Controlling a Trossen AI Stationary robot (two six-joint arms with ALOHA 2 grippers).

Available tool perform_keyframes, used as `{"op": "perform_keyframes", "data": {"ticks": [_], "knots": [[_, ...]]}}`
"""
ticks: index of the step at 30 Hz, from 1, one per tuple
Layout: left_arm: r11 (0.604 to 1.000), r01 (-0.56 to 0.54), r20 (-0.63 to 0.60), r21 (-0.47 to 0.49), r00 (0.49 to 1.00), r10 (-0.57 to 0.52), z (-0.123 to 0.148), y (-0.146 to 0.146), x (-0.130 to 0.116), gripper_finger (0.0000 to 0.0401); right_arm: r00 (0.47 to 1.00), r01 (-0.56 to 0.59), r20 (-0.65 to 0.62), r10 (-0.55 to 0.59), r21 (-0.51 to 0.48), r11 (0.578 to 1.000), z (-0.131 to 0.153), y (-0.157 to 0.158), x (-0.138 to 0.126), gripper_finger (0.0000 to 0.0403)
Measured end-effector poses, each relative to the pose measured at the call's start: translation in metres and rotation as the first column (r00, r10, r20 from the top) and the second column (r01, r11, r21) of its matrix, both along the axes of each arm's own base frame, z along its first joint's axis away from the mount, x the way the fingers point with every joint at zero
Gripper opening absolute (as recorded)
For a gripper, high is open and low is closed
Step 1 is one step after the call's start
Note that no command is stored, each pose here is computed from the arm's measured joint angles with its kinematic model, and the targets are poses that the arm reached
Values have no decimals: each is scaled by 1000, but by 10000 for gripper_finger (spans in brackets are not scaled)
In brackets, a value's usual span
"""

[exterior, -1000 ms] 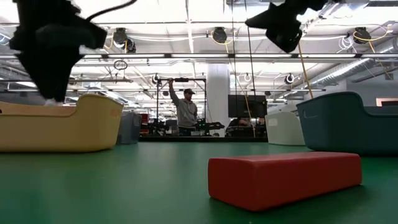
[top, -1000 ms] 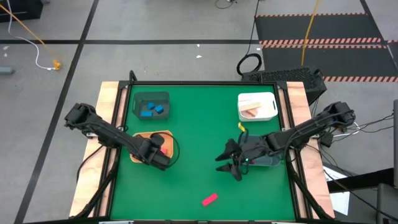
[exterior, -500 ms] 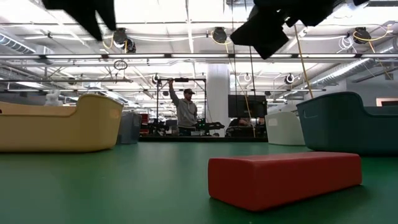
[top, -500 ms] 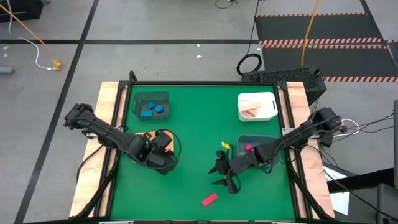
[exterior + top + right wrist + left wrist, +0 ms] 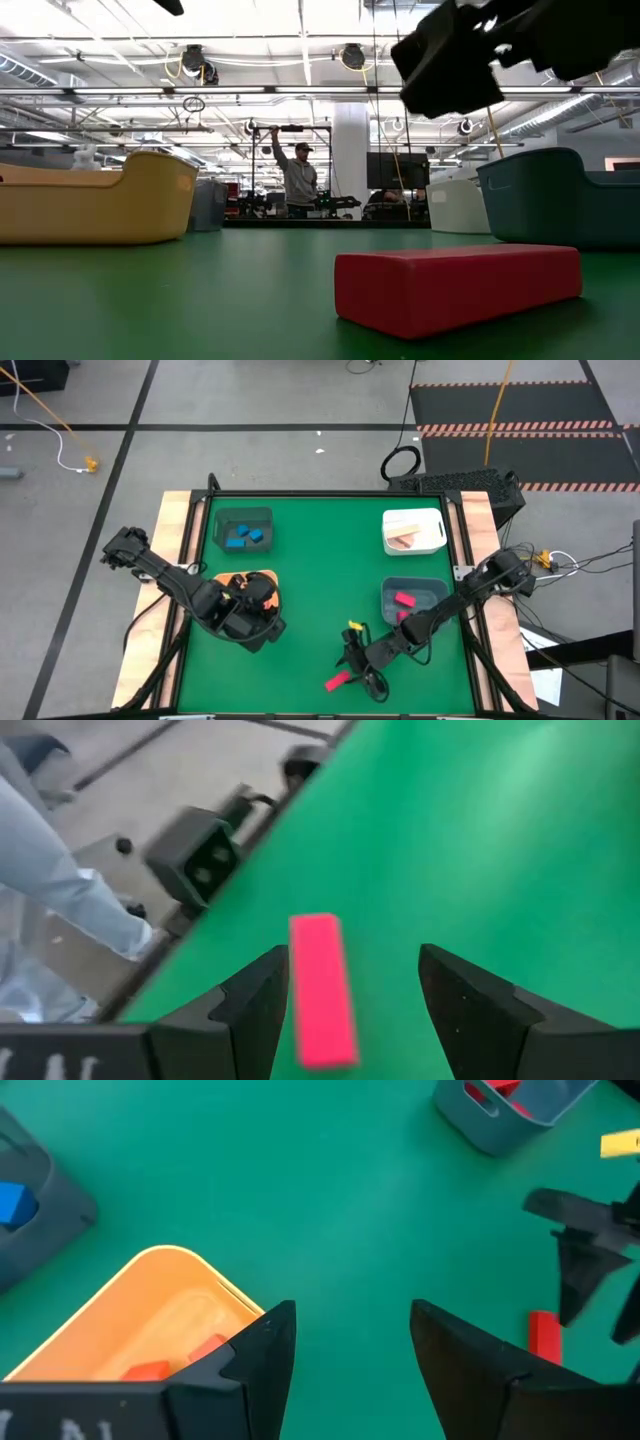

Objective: Sort & place blocks by color
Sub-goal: Put the red block into the green bin

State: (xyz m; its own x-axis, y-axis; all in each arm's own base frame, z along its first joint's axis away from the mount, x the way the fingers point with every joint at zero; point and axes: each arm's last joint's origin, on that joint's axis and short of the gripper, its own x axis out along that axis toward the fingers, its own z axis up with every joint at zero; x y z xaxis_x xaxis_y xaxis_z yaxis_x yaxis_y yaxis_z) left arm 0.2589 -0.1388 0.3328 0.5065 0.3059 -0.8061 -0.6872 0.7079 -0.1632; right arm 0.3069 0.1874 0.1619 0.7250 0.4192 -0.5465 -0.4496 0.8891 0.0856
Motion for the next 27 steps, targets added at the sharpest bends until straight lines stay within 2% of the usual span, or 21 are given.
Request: {"op": "perform_keyframes", "data": {"ticks": [3, 7, 14, 17, 23, 27], "knots": [[1000, 19, -5, 10, 1000, -19, 0, 0, 0, 198, 1000, -6, 19, 6, 22, 1000, -7, 8, 1, 215], [998, 49, -16, 29, 999, -48, 0, 0, 0, 198, 998, 41, -43, -38, 62, 997, -21, 9, 3, 215], [993, 87, -27, 82, 996, -85, 0, 1, 0, 198, 995, 37, -98, -34, 24, 999, -42, 13, 2, 215], [990, 100, -35, 100, 995, -97, 1, 3, 1, 198, 994, 11, -109, -13, -16, 1000, -50, 15, 0, 215], [983, 127, -62, 132, 991, -120, 0, 9, 4, 198, 999, -30, -34, 24, -188, 982, -56, 20, -4, 214], [981, 132, -74, 144, 990, -122, 0, 13, 6, 198, 999, -38, -14, 36, -223, 974, -56, 22, -5, 204]]}}
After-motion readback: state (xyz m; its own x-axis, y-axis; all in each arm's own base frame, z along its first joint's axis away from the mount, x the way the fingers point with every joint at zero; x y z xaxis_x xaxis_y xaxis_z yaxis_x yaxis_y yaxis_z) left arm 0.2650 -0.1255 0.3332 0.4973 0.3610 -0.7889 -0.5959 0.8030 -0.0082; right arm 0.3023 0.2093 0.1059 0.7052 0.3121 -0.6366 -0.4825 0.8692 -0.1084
